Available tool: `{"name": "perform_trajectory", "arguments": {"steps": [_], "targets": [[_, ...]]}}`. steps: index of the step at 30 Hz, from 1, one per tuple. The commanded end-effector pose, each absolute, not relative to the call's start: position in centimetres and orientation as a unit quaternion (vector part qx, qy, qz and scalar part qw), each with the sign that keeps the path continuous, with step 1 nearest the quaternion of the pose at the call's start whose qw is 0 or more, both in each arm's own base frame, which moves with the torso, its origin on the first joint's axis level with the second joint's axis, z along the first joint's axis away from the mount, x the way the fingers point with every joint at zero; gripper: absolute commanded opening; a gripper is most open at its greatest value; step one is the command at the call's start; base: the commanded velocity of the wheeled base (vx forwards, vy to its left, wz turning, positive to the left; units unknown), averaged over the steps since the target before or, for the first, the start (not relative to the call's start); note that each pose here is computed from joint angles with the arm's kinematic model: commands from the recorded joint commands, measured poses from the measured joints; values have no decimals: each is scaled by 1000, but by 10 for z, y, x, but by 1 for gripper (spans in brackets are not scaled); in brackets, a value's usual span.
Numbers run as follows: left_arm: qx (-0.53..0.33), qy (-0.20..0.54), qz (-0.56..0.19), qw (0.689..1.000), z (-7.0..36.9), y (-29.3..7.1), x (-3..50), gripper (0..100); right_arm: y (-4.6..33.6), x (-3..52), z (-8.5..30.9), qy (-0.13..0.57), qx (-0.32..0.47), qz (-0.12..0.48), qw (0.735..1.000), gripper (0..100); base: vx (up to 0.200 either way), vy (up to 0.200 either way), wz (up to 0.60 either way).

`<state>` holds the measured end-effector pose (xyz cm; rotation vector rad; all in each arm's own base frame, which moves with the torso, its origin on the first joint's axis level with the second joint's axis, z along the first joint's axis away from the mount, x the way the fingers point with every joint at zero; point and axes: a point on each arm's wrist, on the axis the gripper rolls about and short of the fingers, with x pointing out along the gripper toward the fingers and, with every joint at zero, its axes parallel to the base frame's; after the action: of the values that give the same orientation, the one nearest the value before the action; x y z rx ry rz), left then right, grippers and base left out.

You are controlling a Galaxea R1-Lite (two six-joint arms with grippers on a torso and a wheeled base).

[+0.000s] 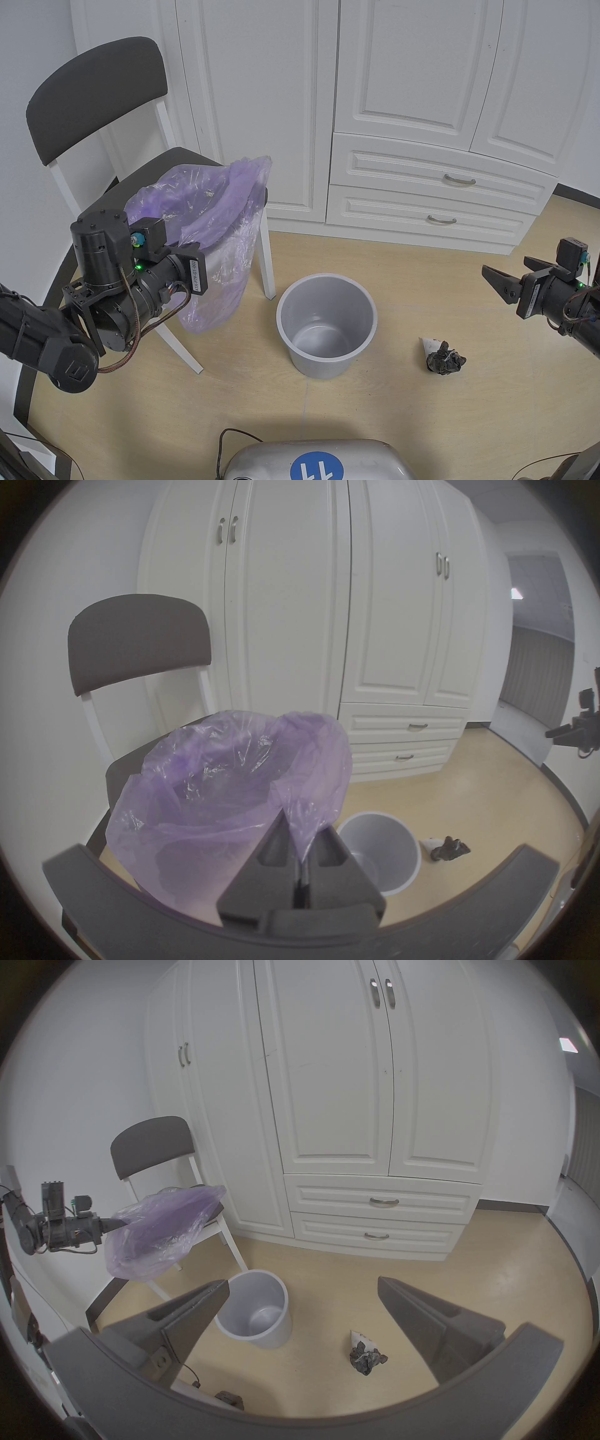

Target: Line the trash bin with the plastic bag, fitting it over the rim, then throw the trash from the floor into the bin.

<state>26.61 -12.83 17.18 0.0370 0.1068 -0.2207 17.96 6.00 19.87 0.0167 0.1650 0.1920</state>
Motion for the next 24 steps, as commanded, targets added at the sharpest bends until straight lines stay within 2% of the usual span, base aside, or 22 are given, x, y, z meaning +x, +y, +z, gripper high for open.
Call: {"name": "perform_trajectory", "arguments": {"steps": [1, 8, 12, 13, 16, 24], "targets": [[5, 25, -125, 992, 188, -124, 253, 0, 76, 191, 211, 70, 10, 109, 992, 100, 0, 0, 0], [3, 12, -138, 990, 193, -125, 242, 0, 93, 195, 209, 75, 11, 149, 986, 100, 0, 0, 0], [-1, -1, -185, 983, 198, -137, 227, 0, 102, 191, 198, 100, 25, 175, 979, 100, 0, 0, 0], [-1, -6, -224, 975, 201, -143, 223, 0, 112, 192, 194, 110, 27, 191, 975, 100, 0, 0, 0], [1, -17, -263, 965, 206, -146, 223, 0, 124, 198, 182, 128, 42, 210, 968, 100, 0, 0, 0], [-34, -51, -269, 961, 224, -146, 218, 0, 155, 208, 164, 154, 106, 251, 950, 100, 0, 0, 0]]}}
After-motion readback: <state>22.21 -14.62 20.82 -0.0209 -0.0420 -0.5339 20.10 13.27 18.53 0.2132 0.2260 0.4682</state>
